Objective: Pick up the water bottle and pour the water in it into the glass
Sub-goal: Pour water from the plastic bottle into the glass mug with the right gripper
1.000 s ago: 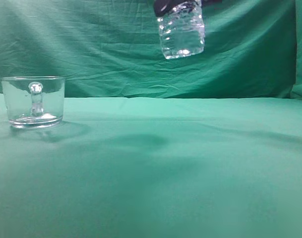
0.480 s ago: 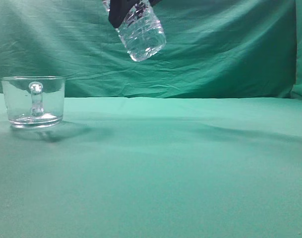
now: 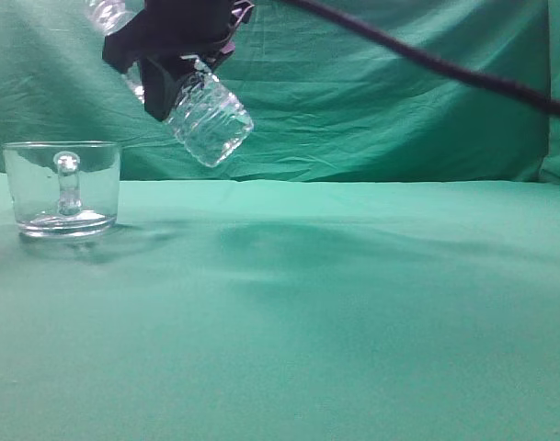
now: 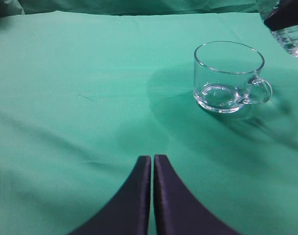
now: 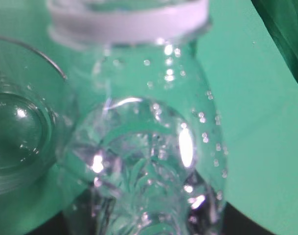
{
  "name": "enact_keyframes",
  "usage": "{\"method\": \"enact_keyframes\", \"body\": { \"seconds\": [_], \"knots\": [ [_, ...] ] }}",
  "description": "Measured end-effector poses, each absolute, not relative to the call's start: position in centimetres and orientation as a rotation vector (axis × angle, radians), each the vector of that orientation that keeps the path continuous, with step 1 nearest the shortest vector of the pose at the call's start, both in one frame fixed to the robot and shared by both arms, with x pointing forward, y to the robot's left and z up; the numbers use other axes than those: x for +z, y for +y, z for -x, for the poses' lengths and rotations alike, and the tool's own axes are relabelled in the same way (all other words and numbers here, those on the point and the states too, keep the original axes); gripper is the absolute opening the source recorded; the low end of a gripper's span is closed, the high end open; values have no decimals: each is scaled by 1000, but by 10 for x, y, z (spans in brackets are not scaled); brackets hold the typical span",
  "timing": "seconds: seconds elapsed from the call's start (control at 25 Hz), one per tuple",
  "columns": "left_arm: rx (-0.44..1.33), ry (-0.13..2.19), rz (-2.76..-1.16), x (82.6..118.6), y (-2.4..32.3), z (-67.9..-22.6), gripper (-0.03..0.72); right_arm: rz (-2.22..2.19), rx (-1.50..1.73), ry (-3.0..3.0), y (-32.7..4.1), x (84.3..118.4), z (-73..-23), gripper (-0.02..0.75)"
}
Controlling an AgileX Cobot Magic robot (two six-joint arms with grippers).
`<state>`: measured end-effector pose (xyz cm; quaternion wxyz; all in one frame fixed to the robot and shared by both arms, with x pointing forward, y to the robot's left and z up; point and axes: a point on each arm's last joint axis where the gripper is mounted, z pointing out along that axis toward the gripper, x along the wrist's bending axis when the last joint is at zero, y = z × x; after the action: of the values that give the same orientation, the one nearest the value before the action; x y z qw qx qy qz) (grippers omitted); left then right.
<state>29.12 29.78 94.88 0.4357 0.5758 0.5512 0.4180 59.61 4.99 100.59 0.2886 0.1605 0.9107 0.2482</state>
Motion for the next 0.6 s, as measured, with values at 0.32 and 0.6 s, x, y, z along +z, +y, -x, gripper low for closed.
{"method": "enact_keyframes", "body": {
  "seconds": [0.32, 0.6],
  "knots": [
    [1040, 1372, -1433, 949, 298, -291, 0, -228, 520, 2405, 67, 992, -586, 289],
    [1040, 1372, -1433, 949, 298, -291, 0, -150, 374, 2361, 59, 994, -590, 289]
  ]
}}
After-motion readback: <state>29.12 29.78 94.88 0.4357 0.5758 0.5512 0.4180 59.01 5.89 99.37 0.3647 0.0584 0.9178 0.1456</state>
